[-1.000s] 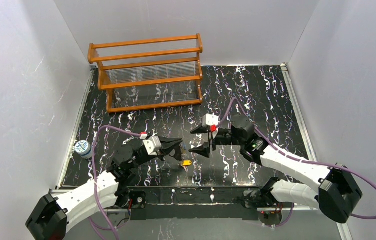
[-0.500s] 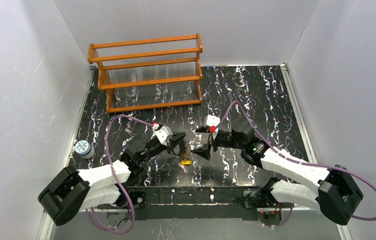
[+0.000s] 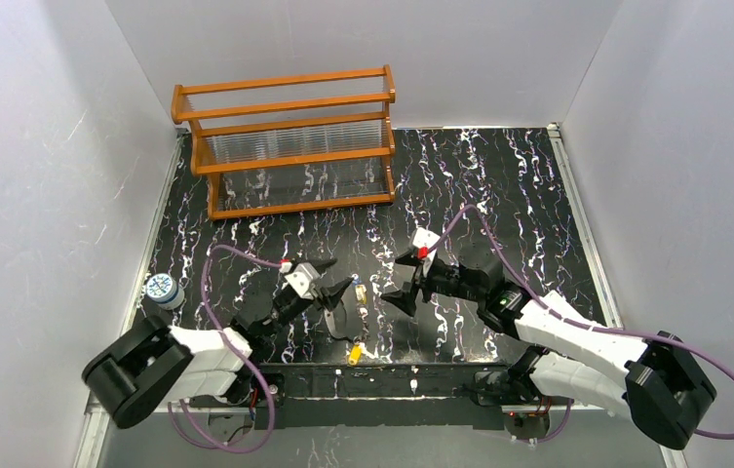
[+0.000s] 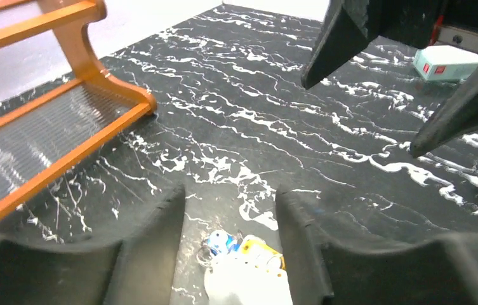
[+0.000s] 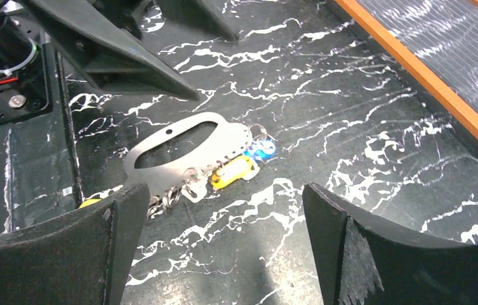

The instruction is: Put the keys on the keyring

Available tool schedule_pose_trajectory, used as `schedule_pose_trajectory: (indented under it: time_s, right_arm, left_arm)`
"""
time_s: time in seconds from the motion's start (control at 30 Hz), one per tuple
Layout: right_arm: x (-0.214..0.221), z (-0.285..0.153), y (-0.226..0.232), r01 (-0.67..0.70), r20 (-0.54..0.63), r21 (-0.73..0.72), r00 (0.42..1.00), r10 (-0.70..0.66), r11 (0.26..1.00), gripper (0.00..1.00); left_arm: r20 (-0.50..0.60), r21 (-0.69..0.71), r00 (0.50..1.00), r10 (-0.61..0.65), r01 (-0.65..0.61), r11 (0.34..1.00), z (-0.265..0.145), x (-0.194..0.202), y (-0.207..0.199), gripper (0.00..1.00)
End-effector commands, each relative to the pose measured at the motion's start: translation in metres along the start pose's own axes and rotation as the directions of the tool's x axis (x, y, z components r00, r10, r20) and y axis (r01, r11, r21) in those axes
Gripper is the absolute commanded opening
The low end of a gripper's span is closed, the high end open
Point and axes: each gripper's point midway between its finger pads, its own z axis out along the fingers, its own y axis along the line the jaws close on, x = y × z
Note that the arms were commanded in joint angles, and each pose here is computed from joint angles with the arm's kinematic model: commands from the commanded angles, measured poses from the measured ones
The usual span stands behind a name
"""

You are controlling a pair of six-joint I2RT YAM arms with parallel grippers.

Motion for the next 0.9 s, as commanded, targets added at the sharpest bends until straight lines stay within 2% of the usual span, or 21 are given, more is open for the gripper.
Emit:
schedule_pose_trajectory:
  time_s: [0.0,0.07,0.1,0.23,0.37,0.53,0.63,0.73,0.87]
  right_arm:
    - [-0.007,-0.005,-0.015,-0.042,0.043,0.08,0.998,0.038,0.996,0.99]
    - [-0.005,-0.006,-0.021,-0.066,0.041,0.101,0.997,0.062,0.993,0.99]
    - [-0.004,-0.008,-0.023,-0.092,0.045,0.111,0.995,0.088,0.99,0.99]
    - [-0.001,-0.015,-0.043,-0.183,0.066,0.172,0.982,0.175,0.968,0.99]
    - [0.006,-0.031,-0.077,-0.278,0.103,0.286,0.96,0.259,0.917,0.99]
    - [0.02,-0.063,-0.131,-0.366,0.162,0.482,0.93,0.329,0.796,0.99]
    - [0.026,-0.086,-0.161,-0.334,0.171,0.618,0.941,0.293,0.712,0.99]
    - [0.027,-0.107,-0.183,-0.236,0.133,0.737,0.969,0.206,0.633,0.99]
    - [0.032,-0.133,-0.205,-0.155,0.121,0.849,0.988,0.1,0.504,0.99]
  left_arm:
    - [0.12,-0.148,0.993,-0.017,0.034,0.988,-0.019,-0.03,0.023,0.67]
    - [0.101,-0.211,0.995,-0.023,0.044,0.977,-0.025,-0.028,0.033,0.94]
    - [0.097,-0.231,0.995,-0.024,0.046,0.972,-0.027,-0.03,0.037,0.98]
    - [0.08,-0.288,0.997,-0.022,0.044,0.957,-0.031,-0.036,0.048,0.98]
    - [0.007,-0.328,1.0,-0.024,0.025,0.944,-0.027,-0.031,0.056,0.98]
    - [-0.11,-0.478,0.993,-0.051,-0.008,0.878,-0.032,-0.01,0.086,0.98]
    - [-0.174,-0.558,0.982,-0.073,-0.037,0.829,-0.042,0.001,0.111,0.98]
    - [-0.231,-0.659,0.964,-0.13,-0.057,0.75,-0.06,0.012,0.146,0.98]
    - [-0.3,-0.733,0.94,-0.163,-0.118,0.67,-0.078,0.027,0.179,0.98]
